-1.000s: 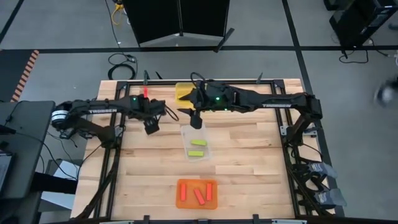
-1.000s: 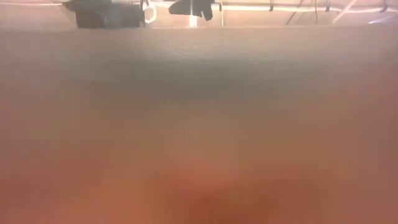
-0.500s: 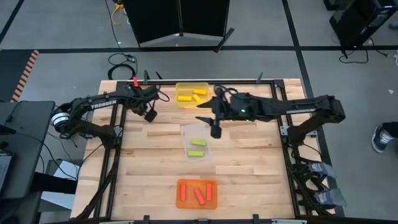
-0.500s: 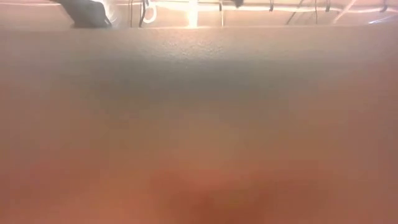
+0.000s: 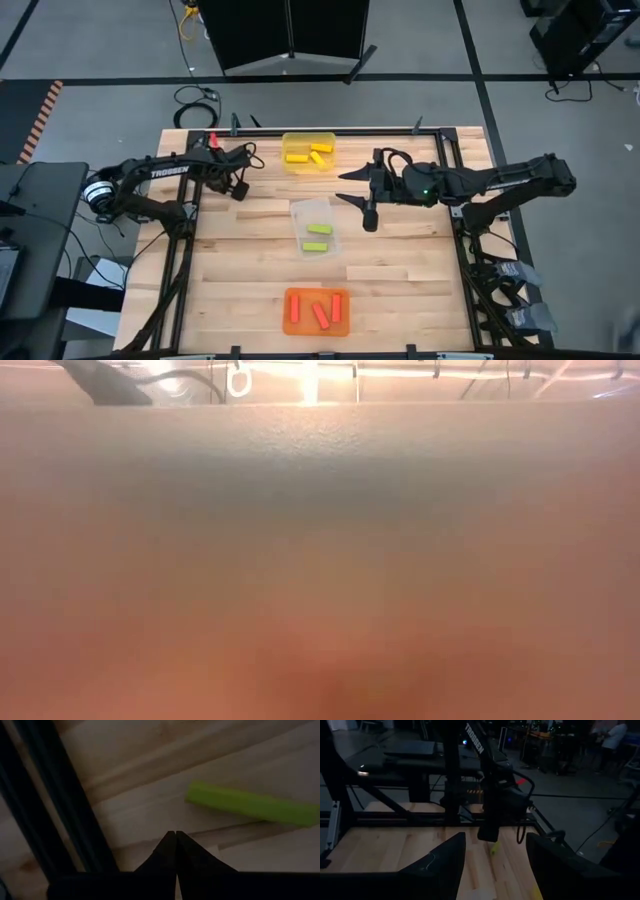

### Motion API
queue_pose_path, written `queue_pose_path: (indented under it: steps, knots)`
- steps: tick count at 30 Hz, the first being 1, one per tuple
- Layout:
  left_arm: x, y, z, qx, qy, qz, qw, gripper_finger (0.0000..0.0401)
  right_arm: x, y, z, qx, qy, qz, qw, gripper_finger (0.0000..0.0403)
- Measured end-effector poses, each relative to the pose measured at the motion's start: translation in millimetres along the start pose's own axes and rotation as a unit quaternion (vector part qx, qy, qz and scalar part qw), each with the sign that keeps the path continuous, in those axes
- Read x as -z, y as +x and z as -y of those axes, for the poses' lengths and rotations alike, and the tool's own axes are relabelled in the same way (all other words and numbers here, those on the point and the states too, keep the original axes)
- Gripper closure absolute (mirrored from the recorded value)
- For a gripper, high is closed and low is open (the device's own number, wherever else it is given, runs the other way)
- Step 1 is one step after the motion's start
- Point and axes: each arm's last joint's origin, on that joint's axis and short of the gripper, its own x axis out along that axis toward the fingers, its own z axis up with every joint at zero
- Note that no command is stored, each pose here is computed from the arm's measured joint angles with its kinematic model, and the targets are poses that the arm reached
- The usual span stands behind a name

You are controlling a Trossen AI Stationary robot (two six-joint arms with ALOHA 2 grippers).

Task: Sort blocks
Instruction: Put the green block into the transparent bin

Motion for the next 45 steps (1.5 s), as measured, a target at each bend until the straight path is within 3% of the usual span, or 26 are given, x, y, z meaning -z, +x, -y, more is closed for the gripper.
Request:
queue_pose_path:
  steps: [6,11,15,18,27,31,34,41,45]
  knots:
    - [1.7,4.5,0.2,-0.011,0.039,0.013,0.999,0.0396,4.7,3.7,-1.9,-0.001,0.003,-0.012,1.0,0.0183]
    - [-7.9,-17.3,8.0,0.008,0.137,0.056,0.989,0.0395,4.3,3.5,-1.8,-0.001,0.002,-0.011,1.0,0.0183]
    - [-13.6,-29.6,23.6,0.039,0.261,0.107,0.959,0.0393,2.5,3.8,0.0,0.002,-0.004,-0.002,1.0,0.0183]
    - [-12.0,-25.6,32.3,0.034,0.34,0.102,0.934,0.0374,2.6,4.4,2.0,0.006,-0.004,-0.003,1.0,0.0183]
    - [-5.4,-15.4,45.1,0.022,0.49,0.064,0.869,0.0221,2.5,4.4,2.2,0.006,-0.003,-0.002,1.0,0.0183]
    - [-5.1,-10.8,48.2,0.031,0.524,0.05,0.849,0.0175,3.0,4.4,2.3,0.006,-0.004,-0.004,1.0,0.0183]
    - [-7.0,-6.4,51.2,0.029,0.536,0.047,0.843,0.0166,3.4,4.4,2.2,0.006,-0.005,-0.006,1.0,0.0183]
    - [-16.6,17.4,59.9,0.023,0.54,0.02,0.841,0.018,4.0,4.2,1.5,0.004,-0.006,-0.01,1.0,0.0183]
    - [-19.1,29.8,62.5,0.019,0.542,-0.015,0.84,0.0212,4.5,3.5,-1.1,-0.001,-0.007,-0.012,1.0,0.0183]
